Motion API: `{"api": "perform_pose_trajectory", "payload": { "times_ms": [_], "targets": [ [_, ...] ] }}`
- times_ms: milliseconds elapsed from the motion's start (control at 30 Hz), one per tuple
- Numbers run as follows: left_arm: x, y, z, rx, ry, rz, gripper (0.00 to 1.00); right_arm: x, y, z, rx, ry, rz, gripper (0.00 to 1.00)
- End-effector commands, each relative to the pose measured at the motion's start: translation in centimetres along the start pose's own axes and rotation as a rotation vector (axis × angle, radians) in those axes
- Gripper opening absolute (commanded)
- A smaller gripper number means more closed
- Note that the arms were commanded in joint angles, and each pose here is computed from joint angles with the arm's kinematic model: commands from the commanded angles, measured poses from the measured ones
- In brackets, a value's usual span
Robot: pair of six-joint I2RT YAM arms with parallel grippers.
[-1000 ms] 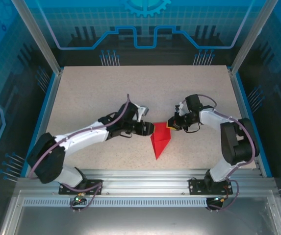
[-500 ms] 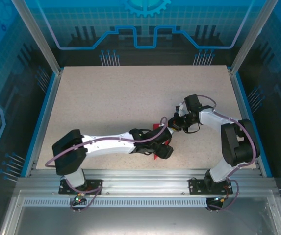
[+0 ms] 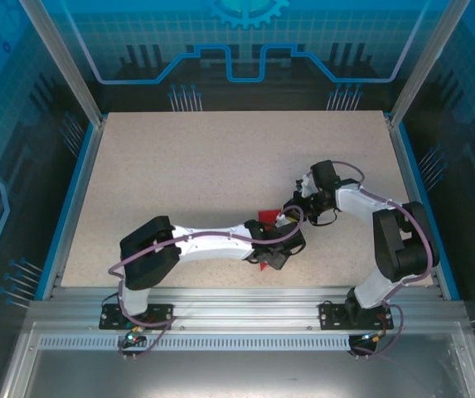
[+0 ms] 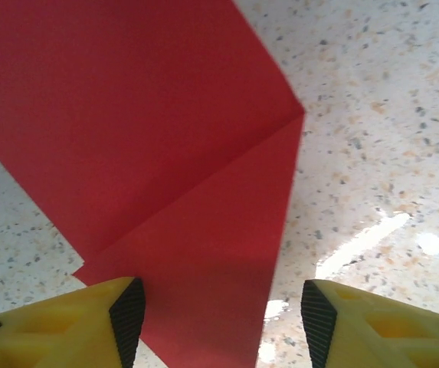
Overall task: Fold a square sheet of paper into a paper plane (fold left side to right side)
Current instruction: Fold the wing for the fifth time at the center of the table.
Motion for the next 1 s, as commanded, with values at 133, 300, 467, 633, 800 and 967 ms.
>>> {"api": "perform_pose_trajectory", "payload": {
  "times_ms": [133, 300, 467, 633, 800, 967],
  "targets": [
    [-0.5, 0.8, 0.7, 0.078, -0.001, 0.034, 0.54, -0.4, 0.4, 0.3, -0.011, 0.007, 0.032, 0.00],
    [-0.6, 0.8, 0.6, 0.076, 0.003, 0.037, 0.43, -0.5, 0.5, 0.4, -0.017, 0.000, 0.040, 0.00],
    [-0.7, 0.9, 0.6, 0.070, 0.002, 0.042, 0.30, -0.5, 0.5, 0.3, -0.028, -0.014, 0.045, 0.00],
    [-0.8, 1.1, 0.5, 0.054, -0.005, 0.054, 0.25, -0.6, 0.4, 0.2, -0.045, -0.030, 0.050, 0.06],
    [-0.8, 1.4, 0.4, 0.039, -0.007, 0.065, 0.24, -0.6, 0.4, 0.1, -0.049, -0.036, 0.051, 0.12],
    [-1.0, 2.0, 0.2, 0.018, -0.010, 0.093, 0.23, -0.3, -0.4, -0.2, -0.060, -0.044, 0.028, 0.24]
  ]
}}
Point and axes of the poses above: each hand's point on the last joint's axis, 136 mm out from that joint toward the fingers, its own y axis out along the fingers, its own z axis along the line the jaws close on, x = y × z, the point moved 1 cm from there along -y, back along the fingers, and after that the axes turned 1 degree about y, right-handed, at the moved point
